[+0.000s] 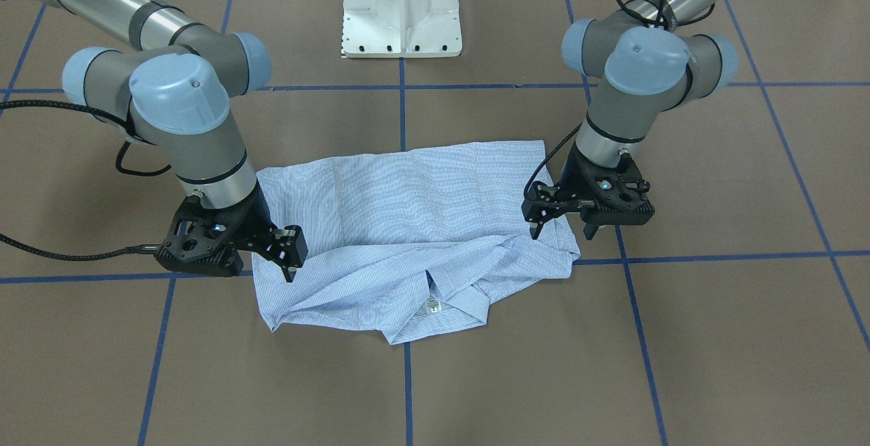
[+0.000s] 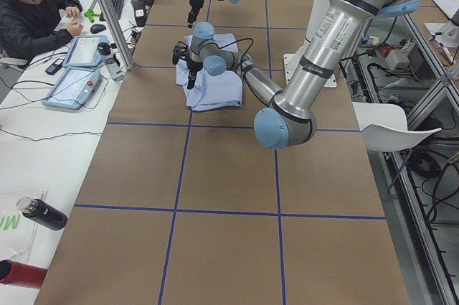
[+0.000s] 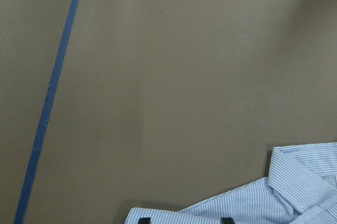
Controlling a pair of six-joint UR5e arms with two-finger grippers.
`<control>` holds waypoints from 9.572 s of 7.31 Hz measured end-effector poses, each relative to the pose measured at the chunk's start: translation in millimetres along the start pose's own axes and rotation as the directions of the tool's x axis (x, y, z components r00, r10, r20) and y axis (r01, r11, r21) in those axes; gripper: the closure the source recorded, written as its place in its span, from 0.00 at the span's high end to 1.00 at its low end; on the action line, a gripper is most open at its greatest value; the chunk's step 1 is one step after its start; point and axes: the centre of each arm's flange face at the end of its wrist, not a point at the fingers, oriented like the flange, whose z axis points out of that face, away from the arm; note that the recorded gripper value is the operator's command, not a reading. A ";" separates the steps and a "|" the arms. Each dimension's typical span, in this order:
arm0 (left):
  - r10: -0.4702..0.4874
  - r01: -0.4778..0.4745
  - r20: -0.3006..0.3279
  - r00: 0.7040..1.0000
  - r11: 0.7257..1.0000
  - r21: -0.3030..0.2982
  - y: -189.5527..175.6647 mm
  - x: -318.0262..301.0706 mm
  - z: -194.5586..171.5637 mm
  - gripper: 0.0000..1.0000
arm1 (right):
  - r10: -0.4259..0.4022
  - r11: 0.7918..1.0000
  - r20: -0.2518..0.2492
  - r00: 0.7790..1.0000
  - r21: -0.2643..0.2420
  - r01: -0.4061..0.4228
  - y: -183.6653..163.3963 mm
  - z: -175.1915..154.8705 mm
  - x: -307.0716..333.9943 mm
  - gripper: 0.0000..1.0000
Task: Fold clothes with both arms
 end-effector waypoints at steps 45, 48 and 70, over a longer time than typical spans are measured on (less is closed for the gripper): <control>0.194 -0.194 -0.050 0.980 0.981 0.009 -109.2 -115.7 13.5 1.00 | -0.617 0.766 -0.185 0.765 0.084 0.637 145.5 47.7 -139.5 0.96; 0.193 -0.192 -0.052 0.980 0.981 0.007 -108.1 -116.4 13.6 1.00 | -0.707 0.667 -0.288 0.646 0.033 0.745 156.1 68.5 -151.4 0.89; 0.171 -0.172 -0.077 0.982 0.985 -0.006 -86.2 -109.4 -6.4 1.00 | 0.382 0.923 -0.121 0.916 0.000 -0.384 199.1 70.7 -100.9 0.81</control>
